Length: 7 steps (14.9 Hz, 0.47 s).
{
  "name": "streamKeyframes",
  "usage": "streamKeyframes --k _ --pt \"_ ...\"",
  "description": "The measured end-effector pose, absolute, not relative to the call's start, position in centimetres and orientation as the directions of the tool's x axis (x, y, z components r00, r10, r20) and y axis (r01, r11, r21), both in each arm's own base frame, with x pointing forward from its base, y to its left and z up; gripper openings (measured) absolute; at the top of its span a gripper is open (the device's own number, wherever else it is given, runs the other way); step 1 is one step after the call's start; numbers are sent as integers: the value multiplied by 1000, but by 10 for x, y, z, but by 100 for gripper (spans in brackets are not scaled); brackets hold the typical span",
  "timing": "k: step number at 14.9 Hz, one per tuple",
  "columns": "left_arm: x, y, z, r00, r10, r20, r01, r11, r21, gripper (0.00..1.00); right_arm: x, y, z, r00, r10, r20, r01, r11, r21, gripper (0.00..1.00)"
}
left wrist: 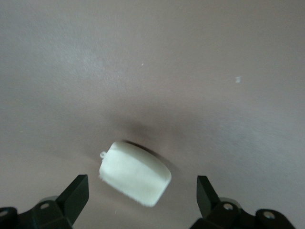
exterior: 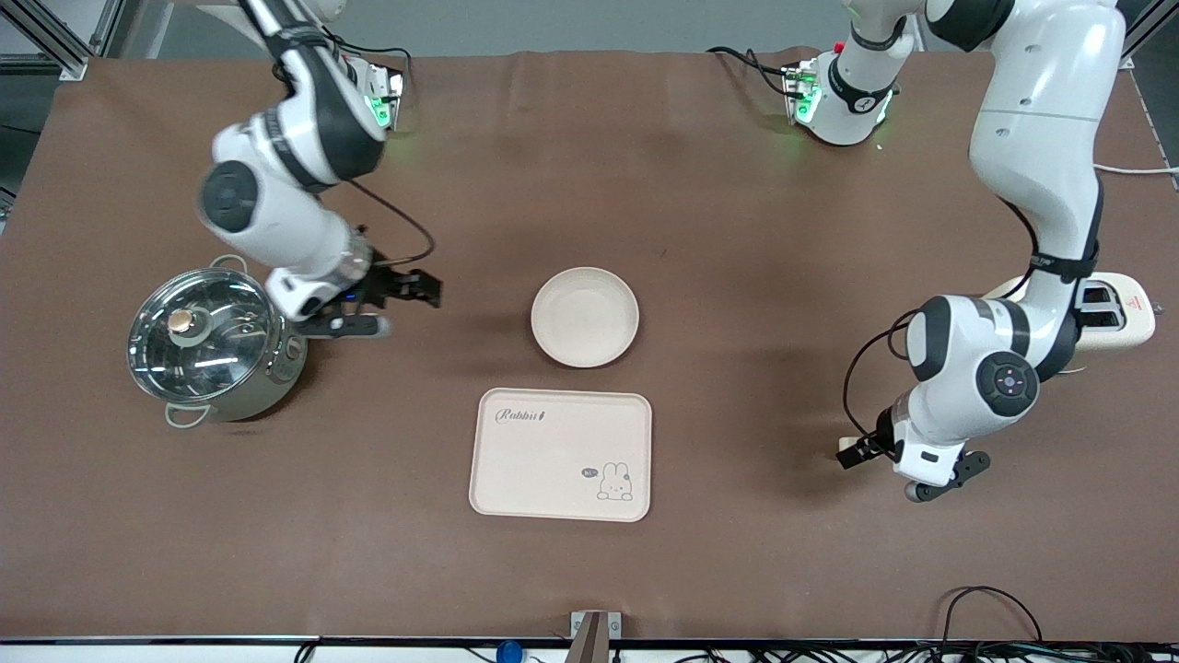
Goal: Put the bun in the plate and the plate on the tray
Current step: 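Grasp the cream bun with the left gripper while the right gripper reaches the plate, then carry the bun over the plate while the right gripper grips the plate rim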
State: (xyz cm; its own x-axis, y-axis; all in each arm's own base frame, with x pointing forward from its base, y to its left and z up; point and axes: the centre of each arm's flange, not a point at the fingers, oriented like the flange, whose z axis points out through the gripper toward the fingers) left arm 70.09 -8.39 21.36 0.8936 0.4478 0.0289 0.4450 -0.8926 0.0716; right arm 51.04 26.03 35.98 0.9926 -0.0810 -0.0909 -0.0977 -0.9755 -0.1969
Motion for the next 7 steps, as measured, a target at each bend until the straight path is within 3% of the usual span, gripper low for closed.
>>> streamKeyframes --k 3,7 --pt "698 -82 187 891 454 6 453 -889 61 95 473 324 319 991 -71 -113 -94 -974 -207 100" --pt "698 -79 179 889 458 0 457 -888 58 56 441 360 264 993 -69 -97 -91 -966 -241 100"
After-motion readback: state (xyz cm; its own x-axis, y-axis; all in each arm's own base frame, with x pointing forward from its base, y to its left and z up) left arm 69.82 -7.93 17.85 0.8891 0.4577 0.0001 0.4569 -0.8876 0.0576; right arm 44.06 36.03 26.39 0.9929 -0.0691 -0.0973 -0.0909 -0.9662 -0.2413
